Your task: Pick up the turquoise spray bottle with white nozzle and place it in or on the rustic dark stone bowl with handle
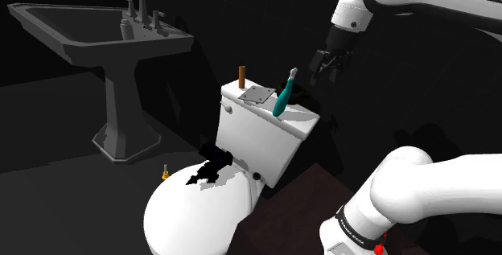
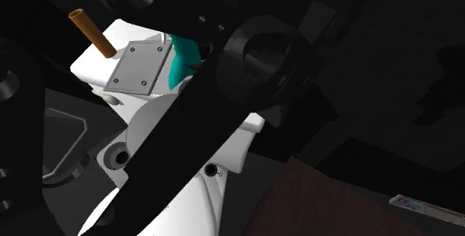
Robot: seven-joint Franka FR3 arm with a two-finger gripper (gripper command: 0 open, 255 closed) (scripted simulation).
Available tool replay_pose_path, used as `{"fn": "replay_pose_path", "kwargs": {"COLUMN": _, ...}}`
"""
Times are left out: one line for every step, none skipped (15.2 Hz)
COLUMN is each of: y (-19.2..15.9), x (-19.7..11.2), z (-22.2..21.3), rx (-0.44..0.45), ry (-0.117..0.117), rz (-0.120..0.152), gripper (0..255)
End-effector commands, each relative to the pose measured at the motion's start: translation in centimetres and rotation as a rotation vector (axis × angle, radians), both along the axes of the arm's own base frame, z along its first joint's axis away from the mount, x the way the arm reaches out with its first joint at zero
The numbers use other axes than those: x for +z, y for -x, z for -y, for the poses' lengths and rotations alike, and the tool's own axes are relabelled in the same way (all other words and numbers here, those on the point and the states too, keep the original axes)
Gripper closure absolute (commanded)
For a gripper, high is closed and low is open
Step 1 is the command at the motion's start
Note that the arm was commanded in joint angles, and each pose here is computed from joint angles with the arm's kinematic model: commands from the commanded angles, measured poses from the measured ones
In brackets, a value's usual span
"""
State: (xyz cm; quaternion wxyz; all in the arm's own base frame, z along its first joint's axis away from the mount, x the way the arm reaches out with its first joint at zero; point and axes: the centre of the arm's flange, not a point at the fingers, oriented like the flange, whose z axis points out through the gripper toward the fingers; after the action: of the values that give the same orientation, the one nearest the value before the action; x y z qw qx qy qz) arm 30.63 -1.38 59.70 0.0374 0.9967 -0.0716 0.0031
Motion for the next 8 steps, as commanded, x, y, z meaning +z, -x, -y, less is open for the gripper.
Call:
{"fn": "replay_pose_path", "kwargs": {"y": 0.0, "x": 0.0, "z": 0.0, "rx": 0.000, "ry": 0.000, "rz": 0.000, "gripper": 0}}
{"fn": "replay_pose_path", "kwargs": {"y": -0.7, "x": -1.0, "z": -0.2, "rx": -0.049, "ry": 0.013, "rz": 0.020, "gripper": 0}}
{"fn": "replay_pose_path", "kwargs": {"y": -1.4, "x": -1.9, "z": -0.4, "rx": -0.098, "ry": 0.025, "rz": 0.040, "gripper": 0}}
{"fn": "replay_pose_path", "kwargs": {"y": -2.1, "x": -2.9, "z": -0.5, "rx": -0.147, "ry": 0.038, "rz": 0.060, "gripper": 0}}
{"fn": "replay_pose_path", "kwargs": {"y": -2.8, "x": -3.8, "z": -0.6, "rx": -0.197, "ry": 0.051, "rz": 0.080, "gripper": 0}}
{"fn": "replay_pose_path", "kwargs": {"y": -3.6, "x": -4.7, "z": -0.6, "rx": -0.246, "ry": 0.063, "rz": 0.100, "gripper": 0}}
{"fn": "replay_pose_path", "kwargs": {"y": -4.4, "x": -5.6, "z": -0.6, "rx": -0.295, "ry": 0.076, "rz": 0.120, "gripper": 0}}
{"fn": "replay_pose_path", "kwargs": {"y": -5.2, "x": -6.5, "z": -0.5, "rx": -0.344, "ry": 0.089, "rz": 0.140, "gripper": 0}}
